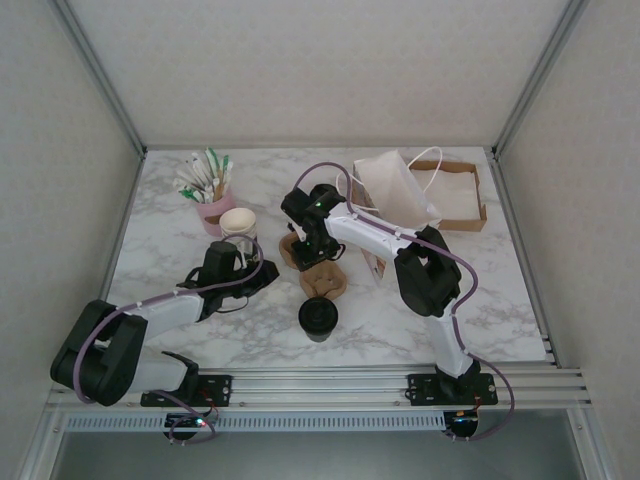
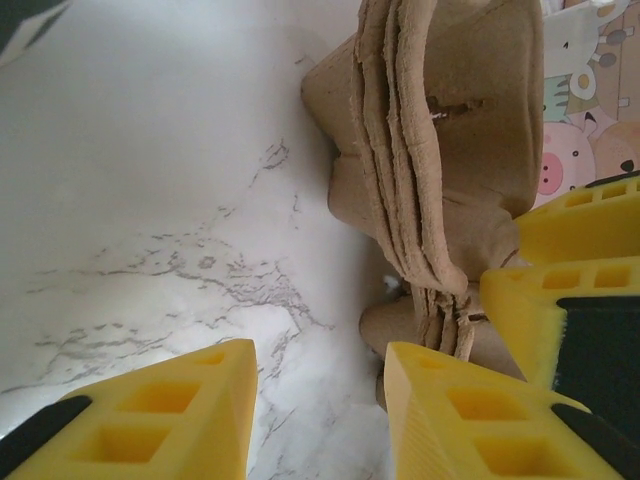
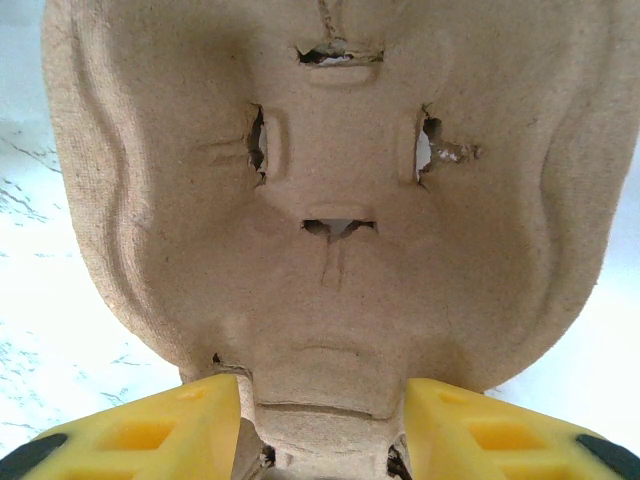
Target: Pack the takeout coffee
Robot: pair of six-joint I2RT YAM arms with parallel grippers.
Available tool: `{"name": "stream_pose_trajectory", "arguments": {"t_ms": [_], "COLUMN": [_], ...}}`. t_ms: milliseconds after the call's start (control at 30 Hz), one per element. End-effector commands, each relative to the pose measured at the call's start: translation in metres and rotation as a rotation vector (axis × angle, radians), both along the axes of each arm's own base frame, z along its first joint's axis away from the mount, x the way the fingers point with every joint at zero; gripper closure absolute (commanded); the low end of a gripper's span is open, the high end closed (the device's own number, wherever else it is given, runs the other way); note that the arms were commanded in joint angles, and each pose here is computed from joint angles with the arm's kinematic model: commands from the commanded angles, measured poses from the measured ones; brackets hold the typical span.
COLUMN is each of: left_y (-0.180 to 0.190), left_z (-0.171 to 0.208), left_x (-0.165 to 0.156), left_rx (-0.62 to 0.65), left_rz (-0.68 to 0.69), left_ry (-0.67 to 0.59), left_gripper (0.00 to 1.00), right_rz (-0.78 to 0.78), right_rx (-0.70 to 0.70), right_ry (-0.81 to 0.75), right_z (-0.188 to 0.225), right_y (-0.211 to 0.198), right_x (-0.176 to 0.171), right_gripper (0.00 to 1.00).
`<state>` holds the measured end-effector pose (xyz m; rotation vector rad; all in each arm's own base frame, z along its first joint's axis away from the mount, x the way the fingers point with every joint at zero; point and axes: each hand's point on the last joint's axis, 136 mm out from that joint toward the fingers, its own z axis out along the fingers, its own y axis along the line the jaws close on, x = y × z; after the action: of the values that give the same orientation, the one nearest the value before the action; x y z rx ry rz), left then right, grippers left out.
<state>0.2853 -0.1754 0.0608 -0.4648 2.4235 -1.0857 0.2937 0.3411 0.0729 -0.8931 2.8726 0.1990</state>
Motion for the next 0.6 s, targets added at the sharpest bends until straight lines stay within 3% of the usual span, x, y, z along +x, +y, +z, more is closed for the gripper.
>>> {"name": "stream_pose_trajectory", "arguments": {"t_ms": [0,567], "left_y": [-0.0069,-0.0088], "left_z": [0.0106,0.0042], "left_x": [0.0075,0.0088], "left_rx": [-0.056,-0.063], "left_rz": [-0.01,-0.009], "left_ry": [-0.042,-0.029], "left_gripper": [0.61,0.66], "right_rz": [-0.002,0.004], "right_rx": [-0.039,-0.068], "right_ry": [0.005,-0.003], "right_z": [-0.0061,-0.0076], "right_y": [-0.0069,-0.009], "right_x": [0.0021,0.0007], "right_gripper": [0.52,0.5]}}
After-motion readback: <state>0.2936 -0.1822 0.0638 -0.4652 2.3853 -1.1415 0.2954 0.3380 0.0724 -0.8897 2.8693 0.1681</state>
